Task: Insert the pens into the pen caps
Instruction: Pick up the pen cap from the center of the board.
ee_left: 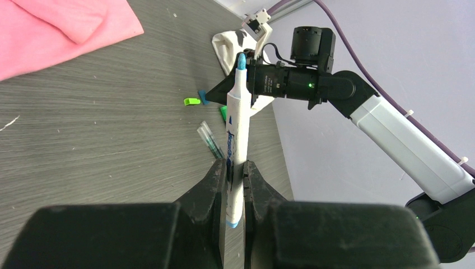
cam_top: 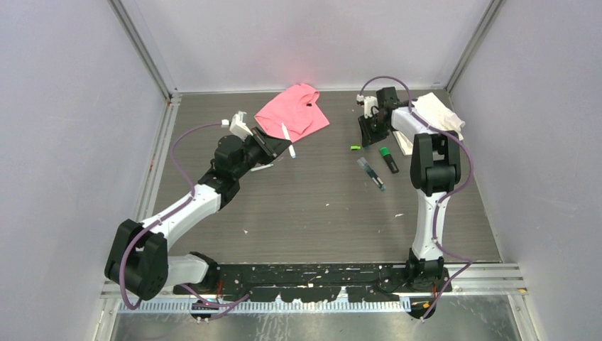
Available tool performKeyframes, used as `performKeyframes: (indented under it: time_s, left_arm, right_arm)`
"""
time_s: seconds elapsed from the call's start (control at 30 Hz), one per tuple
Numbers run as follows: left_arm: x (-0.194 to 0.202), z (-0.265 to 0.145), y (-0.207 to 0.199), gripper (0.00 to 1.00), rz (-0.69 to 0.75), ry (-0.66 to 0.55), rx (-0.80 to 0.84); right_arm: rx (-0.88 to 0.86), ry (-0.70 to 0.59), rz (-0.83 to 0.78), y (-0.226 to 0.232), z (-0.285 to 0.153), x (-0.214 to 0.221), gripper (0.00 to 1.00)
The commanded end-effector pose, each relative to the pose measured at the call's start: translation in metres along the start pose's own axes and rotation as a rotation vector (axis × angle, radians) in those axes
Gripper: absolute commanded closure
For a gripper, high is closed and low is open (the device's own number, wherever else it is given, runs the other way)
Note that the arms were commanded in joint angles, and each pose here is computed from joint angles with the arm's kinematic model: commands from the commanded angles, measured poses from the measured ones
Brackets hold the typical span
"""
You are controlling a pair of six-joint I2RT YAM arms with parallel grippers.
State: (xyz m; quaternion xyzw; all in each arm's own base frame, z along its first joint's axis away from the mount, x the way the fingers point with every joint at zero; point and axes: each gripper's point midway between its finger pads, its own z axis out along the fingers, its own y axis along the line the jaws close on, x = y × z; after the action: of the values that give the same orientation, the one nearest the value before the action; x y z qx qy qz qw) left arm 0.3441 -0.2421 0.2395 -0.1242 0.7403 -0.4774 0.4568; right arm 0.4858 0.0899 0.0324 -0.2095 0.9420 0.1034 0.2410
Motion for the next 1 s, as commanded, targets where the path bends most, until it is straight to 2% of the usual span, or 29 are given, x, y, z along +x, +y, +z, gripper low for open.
performKeyframes:
  time_s: [0.0,0.2,0.37,0.47,0.57,0.67,0.77,0.97]
  left_arm:
    - [-0.011,0.004,-0.012,1.0,0.017,-0.024,0.043]
    - [-0.013,0.005,-0.01,0.99,0.013,-0.025,0.039]
    - [-0.015,0.004,-0.009,0.99,0.011,-0.029,0.04]
    - [-0.019,0.001,-0.011,0.99,0.014,-0.034,0.043]
    - [-0.025,-0.004,-0.012,0.99,0.024,-0.045,0.044]
    - [-0.032,-0.012,-0.015,0.99,0.046,-0.058,0.043]
    - [-0.041,-0.025,-0.017,0.99,0.09,-0.074,0.032]
    - [-0.052,-0.06,-0.016,0.99,0.202,-0.107,-0.026]
  right_arm:
    - [0.011,-0.018,-0.004,-0.001,0.0,-0.014,0.68]
    - [0.008,0.036,-0.026,-0.002,0.006,0.001,0.75]
    - [-0.022,0.063,-0.046,0.003,0.004,0.007,0.92]
    - [-0.028,0.029,-0.085,0.004,-0.006,-0.002,0.95]
    - [-0.034,-0.036,-0.189,0.006,-0.028,-0.025,0.98]
    - [-0.093,-0.082,-0.39,0.014,-0.055,-0.046,0.99]
    - [-0.262,-0.112,-0.652,0.043,-0.079,-0.049,0.99]
    - [-0.579,-0.045,-1.363,0.098,-0.106,-0.004,0.99]
